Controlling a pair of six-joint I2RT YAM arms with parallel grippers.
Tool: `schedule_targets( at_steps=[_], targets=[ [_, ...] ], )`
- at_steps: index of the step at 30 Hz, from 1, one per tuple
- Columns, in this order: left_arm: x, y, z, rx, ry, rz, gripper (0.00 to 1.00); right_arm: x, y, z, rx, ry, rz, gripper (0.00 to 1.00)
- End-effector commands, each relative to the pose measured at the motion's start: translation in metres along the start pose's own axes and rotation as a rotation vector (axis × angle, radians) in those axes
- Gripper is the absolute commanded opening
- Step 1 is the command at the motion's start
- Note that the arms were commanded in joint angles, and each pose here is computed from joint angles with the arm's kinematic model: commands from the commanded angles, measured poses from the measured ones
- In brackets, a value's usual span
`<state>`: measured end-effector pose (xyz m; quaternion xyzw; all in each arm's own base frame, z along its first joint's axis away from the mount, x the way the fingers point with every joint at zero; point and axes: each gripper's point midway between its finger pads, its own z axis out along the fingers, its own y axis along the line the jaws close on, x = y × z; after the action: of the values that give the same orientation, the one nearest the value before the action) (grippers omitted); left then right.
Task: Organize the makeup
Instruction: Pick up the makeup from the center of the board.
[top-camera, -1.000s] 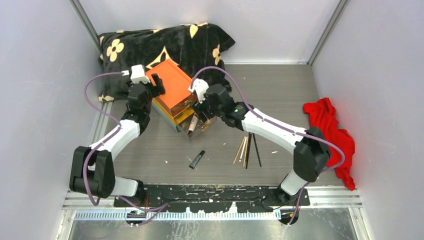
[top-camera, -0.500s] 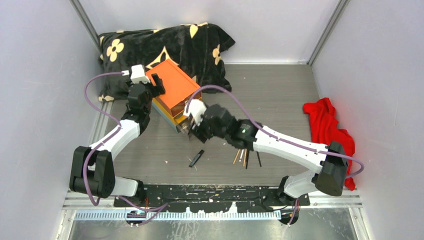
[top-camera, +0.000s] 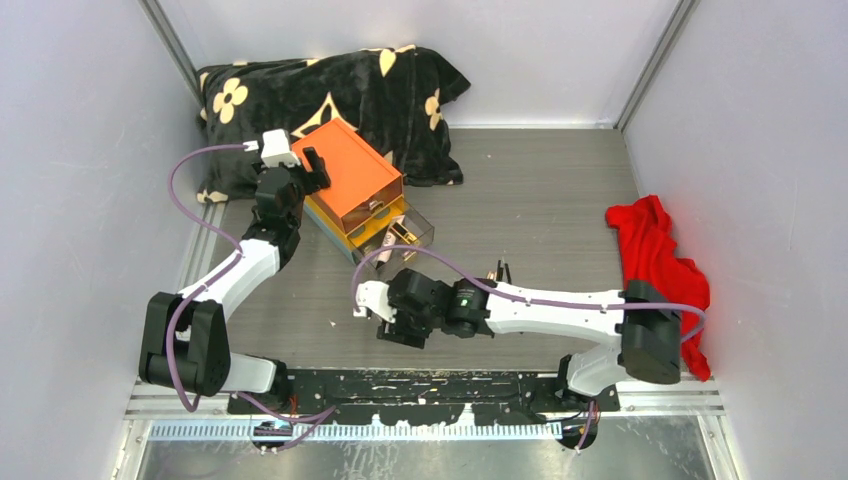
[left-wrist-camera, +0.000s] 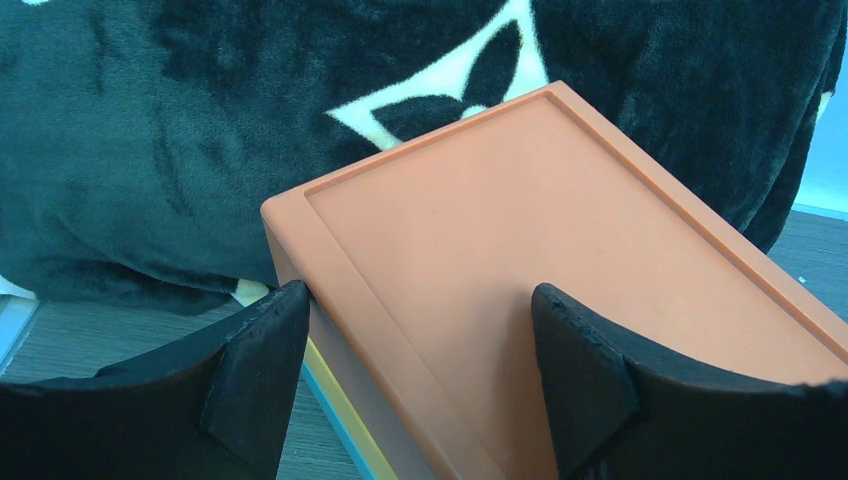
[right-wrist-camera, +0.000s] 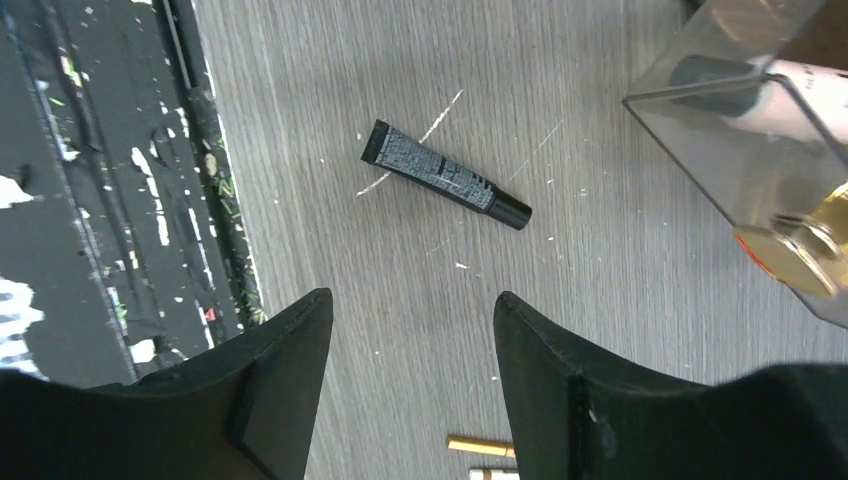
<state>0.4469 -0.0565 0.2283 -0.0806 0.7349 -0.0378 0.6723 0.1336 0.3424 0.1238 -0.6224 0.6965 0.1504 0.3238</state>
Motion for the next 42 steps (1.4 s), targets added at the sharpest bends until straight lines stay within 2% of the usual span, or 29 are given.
schedule_targets(
  at_steps=[1, 14, 20, 30, 42],
  targets=[
    [0.129, 0.000, -0.034, 0.086, 0.436, 0.137, 0.78, -0.008, -0.004, 0.022, -0.016, -0.023, -0.070, 0.66],
    [0.129, -0.001, -0.034, 0.087, 0.436, 0.136, 0.78, 0.001, -0.030, 0.063, -0.074, -0.026, -0.124, 0.65],
    [0.129, 0.000, -0.034, 0.087, 0.439, 0.137, 0.78, 0.008, -0.021, 0.078, -0.155, 0.000, -0.130, 0.65],
    [0.129, -0.001, -0.034, 0.087, 0.437, 0.136, 0.78, 0.017, -0.023, 0.097, -0.183, 0.024, -0.120, 0.64],
    [0.129, -0.001, -0.034, 0.089, 0.437, 0.137, 0.78, 0.030, -0.020, 0.104, -0.200, 0.048, -0.060, 0.54]
  ],
)
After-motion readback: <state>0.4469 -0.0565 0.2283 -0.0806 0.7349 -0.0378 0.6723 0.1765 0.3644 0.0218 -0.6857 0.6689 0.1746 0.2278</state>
